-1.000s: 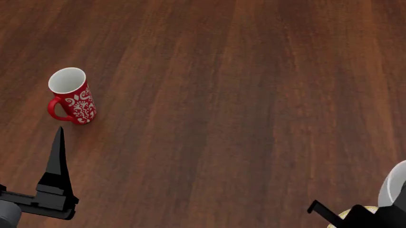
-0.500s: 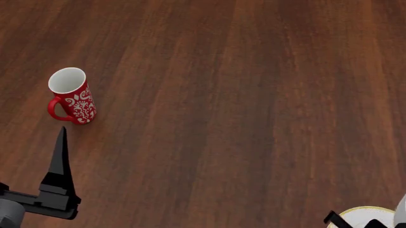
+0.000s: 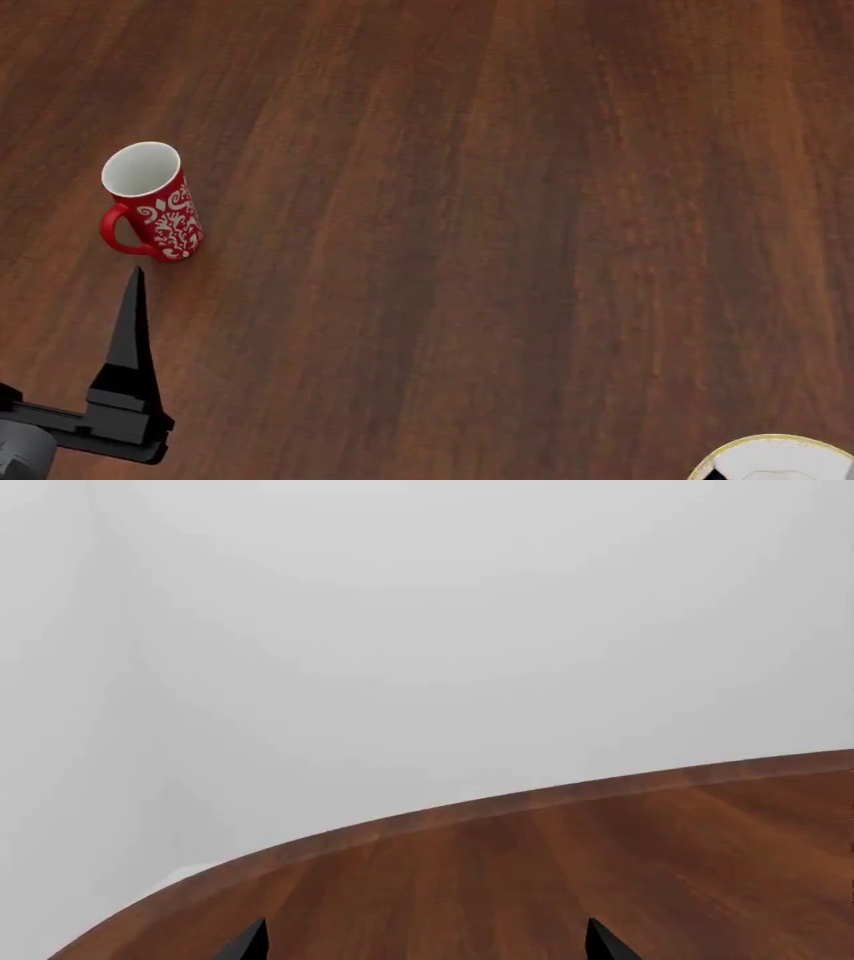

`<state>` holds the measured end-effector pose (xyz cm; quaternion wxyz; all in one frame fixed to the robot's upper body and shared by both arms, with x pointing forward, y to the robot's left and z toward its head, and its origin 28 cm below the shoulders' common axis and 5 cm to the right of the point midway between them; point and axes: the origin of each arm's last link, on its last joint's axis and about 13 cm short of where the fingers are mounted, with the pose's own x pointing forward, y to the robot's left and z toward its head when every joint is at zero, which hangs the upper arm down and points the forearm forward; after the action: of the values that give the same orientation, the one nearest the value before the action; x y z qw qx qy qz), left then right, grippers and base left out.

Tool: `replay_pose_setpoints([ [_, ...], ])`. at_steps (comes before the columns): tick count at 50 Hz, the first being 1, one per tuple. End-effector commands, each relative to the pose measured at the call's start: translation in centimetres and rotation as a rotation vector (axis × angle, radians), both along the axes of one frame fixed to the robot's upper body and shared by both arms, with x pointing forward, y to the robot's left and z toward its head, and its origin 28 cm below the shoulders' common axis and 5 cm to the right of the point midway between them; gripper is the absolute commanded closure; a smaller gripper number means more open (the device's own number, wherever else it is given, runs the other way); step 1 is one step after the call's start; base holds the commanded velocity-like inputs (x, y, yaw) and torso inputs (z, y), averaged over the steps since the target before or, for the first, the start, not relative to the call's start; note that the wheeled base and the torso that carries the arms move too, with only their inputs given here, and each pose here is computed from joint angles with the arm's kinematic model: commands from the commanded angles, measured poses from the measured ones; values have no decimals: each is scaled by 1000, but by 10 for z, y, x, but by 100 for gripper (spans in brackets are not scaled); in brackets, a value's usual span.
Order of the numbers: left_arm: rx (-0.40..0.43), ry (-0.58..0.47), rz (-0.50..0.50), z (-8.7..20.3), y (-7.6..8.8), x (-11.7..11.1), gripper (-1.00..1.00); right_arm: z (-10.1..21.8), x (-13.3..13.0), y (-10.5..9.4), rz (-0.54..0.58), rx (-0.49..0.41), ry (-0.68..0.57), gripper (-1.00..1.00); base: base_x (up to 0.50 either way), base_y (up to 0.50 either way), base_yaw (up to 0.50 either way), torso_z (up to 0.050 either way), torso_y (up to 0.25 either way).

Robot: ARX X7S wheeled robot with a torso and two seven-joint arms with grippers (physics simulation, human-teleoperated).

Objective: Put the white mug on the plate.

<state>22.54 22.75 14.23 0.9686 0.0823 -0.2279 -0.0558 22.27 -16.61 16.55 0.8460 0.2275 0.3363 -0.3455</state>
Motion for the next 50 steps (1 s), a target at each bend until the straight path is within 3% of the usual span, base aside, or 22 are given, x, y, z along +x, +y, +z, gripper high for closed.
replay_pose_setpoints([
  [1,-1,0,0,-1,0,-1,-100,-2,-3,-1,-1,-2,-6,100,0,0,0,0,0],
  [50,-5,2,6,-2,2,-2,-100,-21,-16,13,61,13,32,100,0,0,0,0,0],
])
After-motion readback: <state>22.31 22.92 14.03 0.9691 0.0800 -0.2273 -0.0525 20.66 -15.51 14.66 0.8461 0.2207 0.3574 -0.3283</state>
